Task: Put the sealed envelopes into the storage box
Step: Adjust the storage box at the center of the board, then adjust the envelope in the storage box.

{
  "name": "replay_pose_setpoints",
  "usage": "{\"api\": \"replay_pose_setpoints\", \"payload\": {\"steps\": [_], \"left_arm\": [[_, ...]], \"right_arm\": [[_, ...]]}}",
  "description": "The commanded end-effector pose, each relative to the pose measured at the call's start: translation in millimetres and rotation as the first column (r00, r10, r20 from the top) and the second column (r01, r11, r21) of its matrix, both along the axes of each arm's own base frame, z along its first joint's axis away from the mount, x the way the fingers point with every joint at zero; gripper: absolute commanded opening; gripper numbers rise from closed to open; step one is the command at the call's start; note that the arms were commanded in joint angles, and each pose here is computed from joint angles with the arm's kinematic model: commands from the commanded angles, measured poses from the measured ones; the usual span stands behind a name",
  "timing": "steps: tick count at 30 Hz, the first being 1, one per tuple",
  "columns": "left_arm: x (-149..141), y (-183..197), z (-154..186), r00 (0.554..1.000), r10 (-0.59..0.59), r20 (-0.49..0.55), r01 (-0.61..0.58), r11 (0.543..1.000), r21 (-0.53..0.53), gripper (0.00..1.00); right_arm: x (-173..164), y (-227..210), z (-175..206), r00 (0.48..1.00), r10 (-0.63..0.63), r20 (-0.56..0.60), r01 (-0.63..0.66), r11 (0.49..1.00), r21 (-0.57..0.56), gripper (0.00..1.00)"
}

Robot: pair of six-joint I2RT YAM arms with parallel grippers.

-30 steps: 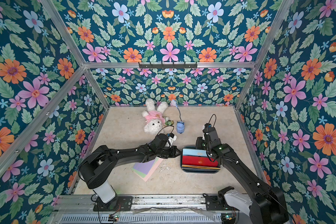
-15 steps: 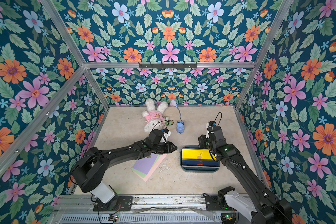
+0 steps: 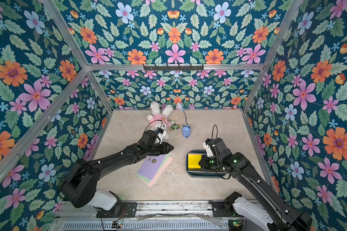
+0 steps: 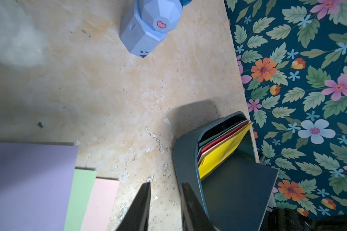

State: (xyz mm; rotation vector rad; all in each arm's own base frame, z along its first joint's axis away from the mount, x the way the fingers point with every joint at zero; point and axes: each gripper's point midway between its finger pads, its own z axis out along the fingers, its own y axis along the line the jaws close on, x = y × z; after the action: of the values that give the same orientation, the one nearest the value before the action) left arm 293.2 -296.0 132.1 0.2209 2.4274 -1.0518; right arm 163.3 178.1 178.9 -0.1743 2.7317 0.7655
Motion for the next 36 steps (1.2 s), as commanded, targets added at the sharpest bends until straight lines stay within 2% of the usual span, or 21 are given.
{"api": "replay_pose_setpoints", "payload": {"steps": [1, 5, 9, 14, 19, 23, 26, 29, 32, 36], "left_arm": [[0, 8, 3, 1.000, -0.009, 0.017, 0.009, 1.000, -0.002, 0.32], [1, 19, 5, 1.000, 0.006, 0.025, -0.006, 1.000, 0.001, 0.32], [1, 32, 11, 0.999, 0.026, 0.047, -0.026, 1.000, 0.016, 0.32], [4, 50, 17, 0.996, 0.061, 0.069, -0.064, 0.997, 0.037, 0.33], [10, 74, 23, 0.988, 0.121, 0.098, -0.127, 0.991, 0.052, 0.34], [14, 90, 23, 0.980, 0.167, 0.109, -0.174, 0.983, 0.063, 0.37], [17, 102, 20, 0.971, 0.208, 0.118, -0.218, 0.973, 0.076, 0.41], [21, 115, 16, 0.959, 0.251, 0.129, -0.264, 0.960, 0.094, 0.42], [23, 129, 9, 0.947, 0.292, 0.133, -0.307, 0.945, 0.114, 0.44], [23, 141, -4, 0.938, 0.326, 0.122, -0.340, 0.933, 0.121, 0.49]], "right_arm": [[-29, -8, -21, 0.992, 0.022, -0.124, -0.031, 0.997, -0.071, 0.06], [-37, -19, -46, 0.985, 0.010, -0.171, -0.037, 0.987, -0.158, 0.02], [-33, -19, -59, 0.983, 0.009, -0.182, -0.044, 0.981, -0.190, 0.02], [-8, -21, -67, 0.991, -0.034, -0.126, -0.002, 0.962, -0.272, 0.02], [38, -41, -67, 0.989, -0.145, 0.020, 0.139, 0.884, -0.446, 0.02], [71, -44, -60, 0.976, -0.192, 0.098, 0.216, 0.867, -0.450, 0.02], [92, -26, -30, 0.965, -0.202, 0.167, 0.249, 0.905, -0.345, 0.03], [102, 11, 8, 0.960, -0.189, 0.206, 0.216, 0.969, -0.116, 0.08], [108, 28, 21, 0.953, -0.226, 0.201, 0.228, 0.974, 0.009, 0.12], [105, 72, 22, 0.969, -0.225, 0.103, 0.198, 0.954, 0.225, 0.18]]}}
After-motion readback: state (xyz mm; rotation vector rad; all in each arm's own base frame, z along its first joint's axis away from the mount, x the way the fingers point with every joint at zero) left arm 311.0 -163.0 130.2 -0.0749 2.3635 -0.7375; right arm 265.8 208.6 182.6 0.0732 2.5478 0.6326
